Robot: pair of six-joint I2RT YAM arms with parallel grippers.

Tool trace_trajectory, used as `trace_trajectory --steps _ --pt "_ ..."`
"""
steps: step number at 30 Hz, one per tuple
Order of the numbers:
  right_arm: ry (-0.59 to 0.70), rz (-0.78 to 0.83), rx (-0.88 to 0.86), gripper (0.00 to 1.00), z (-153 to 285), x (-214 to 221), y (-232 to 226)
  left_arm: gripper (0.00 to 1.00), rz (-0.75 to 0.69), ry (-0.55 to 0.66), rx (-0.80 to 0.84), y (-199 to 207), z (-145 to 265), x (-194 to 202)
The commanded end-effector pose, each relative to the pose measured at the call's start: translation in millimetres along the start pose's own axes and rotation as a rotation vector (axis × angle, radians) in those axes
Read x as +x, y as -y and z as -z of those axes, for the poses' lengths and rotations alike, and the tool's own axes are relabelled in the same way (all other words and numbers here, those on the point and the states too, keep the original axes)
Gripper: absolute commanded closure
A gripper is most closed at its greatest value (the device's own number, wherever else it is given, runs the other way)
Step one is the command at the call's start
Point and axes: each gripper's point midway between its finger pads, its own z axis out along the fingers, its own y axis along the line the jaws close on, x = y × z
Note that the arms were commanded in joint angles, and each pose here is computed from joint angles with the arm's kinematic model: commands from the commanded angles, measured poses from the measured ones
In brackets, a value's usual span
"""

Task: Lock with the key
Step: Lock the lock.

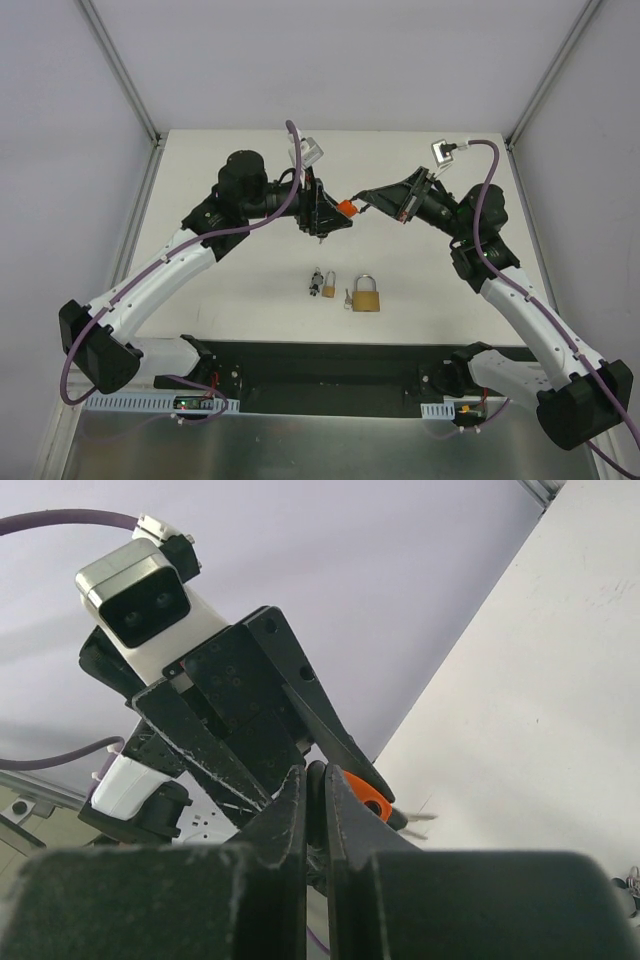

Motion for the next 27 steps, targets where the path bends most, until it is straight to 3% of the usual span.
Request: trace_trajectory --steps 1,9,12,14,19,22,23,27 --pt "0.059 0.049 -0.086 0.99 5.5 -18.9 -35.1 0.56 -0.025 0.019 0.017 7.4 1.3 -3.2" --pt "0.056 0.046 -0.079 0.99 6.1 -17.5 -33.3 0.77 -0.026 0.005 0.032 8.4 -6.1 -3.2" --pt "0.052 0.046 -0.079 0.99 5.1 -17.1 -32.9 0.88 -0.034 -0.003 0.051 12.2 -8.9 -2.8" --pt "0.047 0.045 -0.077 0.99 4.8 -16.5 -31.5 1.0 -0.044 -0.004 0.062 15.2 -9.5 -3.6" --pt "0.032 0.059 -0.061 0.98 3.7 -14.0 -26.1 1.0 -0.051 0.016 0.092 22.7 -9.3 -8.8" --pt "0.007 0.09 -0.06 0.89 2.7 -12.2 -24.5 1.0 -0.05 0.043 0.11 27.4 -7.3 -11.1" --pt "0.003 0.097 -0.059 0.75 2.2 -13.1 -23.5 1.0 -0.055 0.068 0.123 31.2 -5.7 -14.6" --pt "-0.014 0.153 -0.089 0.53 4.9 -17.8 -33.7 1.0 -0.067 0.131 0.156 40.1 -1.6 -23.0"
